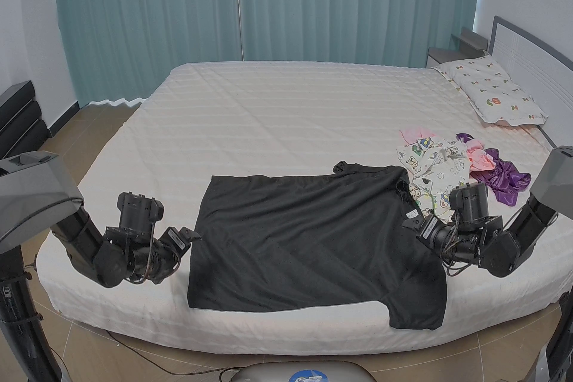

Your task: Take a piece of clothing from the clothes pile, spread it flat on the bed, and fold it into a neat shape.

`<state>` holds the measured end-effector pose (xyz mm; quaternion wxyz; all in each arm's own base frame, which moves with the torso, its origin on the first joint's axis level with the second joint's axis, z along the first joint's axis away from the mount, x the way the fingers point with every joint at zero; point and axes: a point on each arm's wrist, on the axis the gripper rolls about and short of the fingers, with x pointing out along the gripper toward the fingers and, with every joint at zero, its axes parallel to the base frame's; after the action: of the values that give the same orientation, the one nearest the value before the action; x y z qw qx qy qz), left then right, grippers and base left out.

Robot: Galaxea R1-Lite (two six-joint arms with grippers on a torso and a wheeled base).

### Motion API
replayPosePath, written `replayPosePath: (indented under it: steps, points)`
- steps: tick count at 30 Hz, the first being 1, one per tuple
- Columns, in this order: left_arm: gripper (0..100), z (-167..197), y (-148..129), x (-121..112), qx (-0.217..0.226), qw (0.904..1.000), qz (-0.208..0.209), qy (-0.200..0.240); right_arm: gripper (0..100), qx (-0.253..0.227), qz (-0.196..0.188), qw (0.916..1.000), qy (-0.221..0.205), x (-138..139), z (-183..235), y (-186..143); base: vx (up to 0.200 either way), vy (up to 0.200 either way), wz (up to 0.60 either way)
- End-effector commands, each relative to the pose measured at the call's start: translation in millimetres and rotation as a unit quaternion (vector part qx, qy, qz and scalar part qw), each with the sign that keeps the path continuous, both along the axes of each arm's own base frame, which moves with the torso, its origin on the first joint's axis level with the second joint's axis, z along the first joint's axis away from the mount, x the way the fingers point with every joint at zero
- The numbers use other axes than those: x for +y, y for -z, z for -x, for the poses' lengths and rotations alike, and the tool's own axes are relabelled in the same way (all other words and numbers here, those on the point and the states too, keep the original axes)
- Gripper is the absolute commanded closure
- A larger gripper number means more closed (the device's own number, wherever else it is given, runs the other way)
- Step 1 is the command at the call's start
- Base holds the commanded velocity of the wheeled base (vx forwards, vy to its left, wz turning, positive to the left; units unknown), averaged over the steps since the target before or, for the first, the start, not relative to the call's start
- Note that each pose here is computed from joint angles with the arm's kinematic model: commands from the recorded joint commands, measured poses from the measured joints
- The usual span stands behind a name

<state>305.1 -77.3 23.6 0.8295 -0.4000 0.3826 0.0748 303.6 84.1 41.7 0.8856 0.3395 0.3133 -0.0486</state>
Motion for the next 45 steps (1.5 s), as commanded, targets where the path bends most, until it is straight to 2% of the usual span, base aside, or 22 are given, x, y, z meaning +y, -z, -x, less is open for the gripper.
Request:
replayPosePath:
  steps: [1, 10, 13, 16, 21, 35, 36, 45]
  points:
    - [0, 23.9, 17.4, -16.8, 0.025, 0.9983, -0.016, 0.049, 0, 0.015, -0.018, 0.9997, -0.004, -7.0, 20.3, 14.5, 0.0, 0.0, 0.0]
    - [0, 23.1, 28.0, -27.2, 0.034, 0.9959, -0.034, 0.077, 0, 0.02, -0.017, 0.9996, 0.005, -13.8, 19.9, 24.7, 0.0, 0.0, 0.0]
    - [0, 23.0, 38.3, -27.3, 0.047, 0.9952, -0.046, 0.072, 0, 0.029, -0.015, 0.9995, 0.005, -14.5, 22.6, 28.1, 0.0, 0.0, 0.0]
    - [0, 21.2, 55.5, -26.1, 0.062, 0.9909, -0.084, 0.084, 0, 0.032, -0.014, 0.9994, 0.005, -14.4, 24.2, 28.9, 0.0, 0.0, 0.0]
    - [0, 19.0, 63.8, -27.4, 0.051, 0.9886, -0.113, 0.086, 0, 0.036, -0.013, 0.9993, 0.005, -15.0, 26.4, 30.1, 0.0, 0.0, 0.0]
    - [0, 10.2, 70.1, -36.5, 0.03, 0.9883, -0.13, 0.074, 0, 0.036, -0.015, 0.9992, 0.004, -14.8, 26.0, 30.4, 0.0, 0.0, 0.0]
    - [100, 9.9, 70.7, -38.1, 0.03, 0.988, -0.132, 0.075, 0, 0.036, -0.015, 0.9992, 0.004, -14.8, 26.0, 30.4, 0.0, 0.0, 0.0]
    - [100, 6.1, 71.8, -40.1, 0.027, 0.9874, -0.144, 0.059, 0, 0.037, -0.013, 0.9992, 0.006, -15.8, 26.2, 30.6, 0.0, 0.0, 0.0]
